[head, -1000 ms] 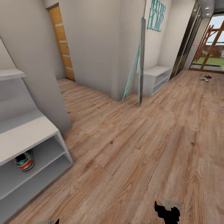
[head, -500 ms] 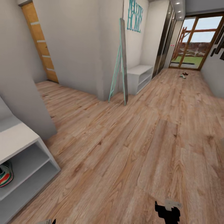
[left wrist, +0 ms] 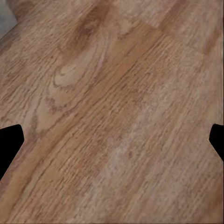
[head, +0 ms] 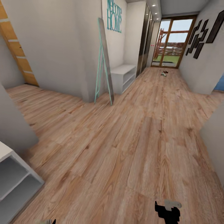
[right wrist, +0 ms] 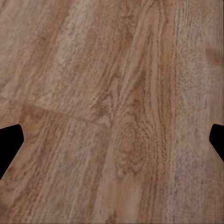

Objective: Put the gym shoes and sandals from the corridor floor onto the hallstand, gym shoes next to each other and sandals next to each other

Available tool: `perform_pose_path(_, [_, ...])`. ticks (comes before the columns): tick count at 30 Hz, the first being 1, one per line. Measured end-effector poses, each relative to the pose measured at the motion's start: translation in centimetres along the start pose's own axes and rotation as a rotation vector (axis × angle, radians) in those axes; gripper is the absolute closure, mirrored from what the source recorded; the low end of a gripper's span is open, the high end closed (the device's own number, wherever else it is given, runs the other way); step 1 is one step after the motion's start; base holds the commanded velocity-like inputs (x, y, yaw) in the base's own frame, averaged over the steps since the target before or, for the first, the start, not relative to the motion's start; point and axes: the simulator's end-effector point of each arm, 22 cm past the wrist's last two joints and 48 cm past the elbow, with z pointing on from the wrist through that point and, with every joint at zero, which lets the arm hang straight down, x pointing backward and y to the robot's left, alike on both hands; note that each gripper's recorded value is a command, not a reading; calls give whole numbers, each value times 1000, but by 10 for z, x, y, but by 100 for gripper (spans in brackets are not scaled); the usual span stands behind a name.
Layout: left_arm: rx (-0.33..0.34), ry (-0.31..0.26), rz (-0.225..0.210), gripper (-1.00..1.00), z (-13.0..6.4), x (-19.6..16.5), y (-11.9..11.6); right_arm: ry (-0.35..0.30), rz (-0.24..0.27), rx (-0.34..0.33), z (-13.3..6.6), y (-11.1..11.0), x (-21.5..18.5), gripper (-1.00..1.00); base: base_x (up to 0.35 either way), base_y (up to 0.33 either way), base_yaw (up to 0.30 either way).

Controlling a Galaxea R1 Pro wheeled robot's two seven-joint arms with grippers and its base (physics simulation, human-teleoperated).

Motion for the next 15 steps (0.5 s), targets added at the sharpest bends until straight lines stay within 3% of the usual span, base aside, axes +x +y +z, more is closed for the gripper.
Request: perform_pose_path(15, [5, 4, 6, -100, 0, 1, -2, 1, -1, -6, -1, 3, 0, -100, 332, 0, -300])
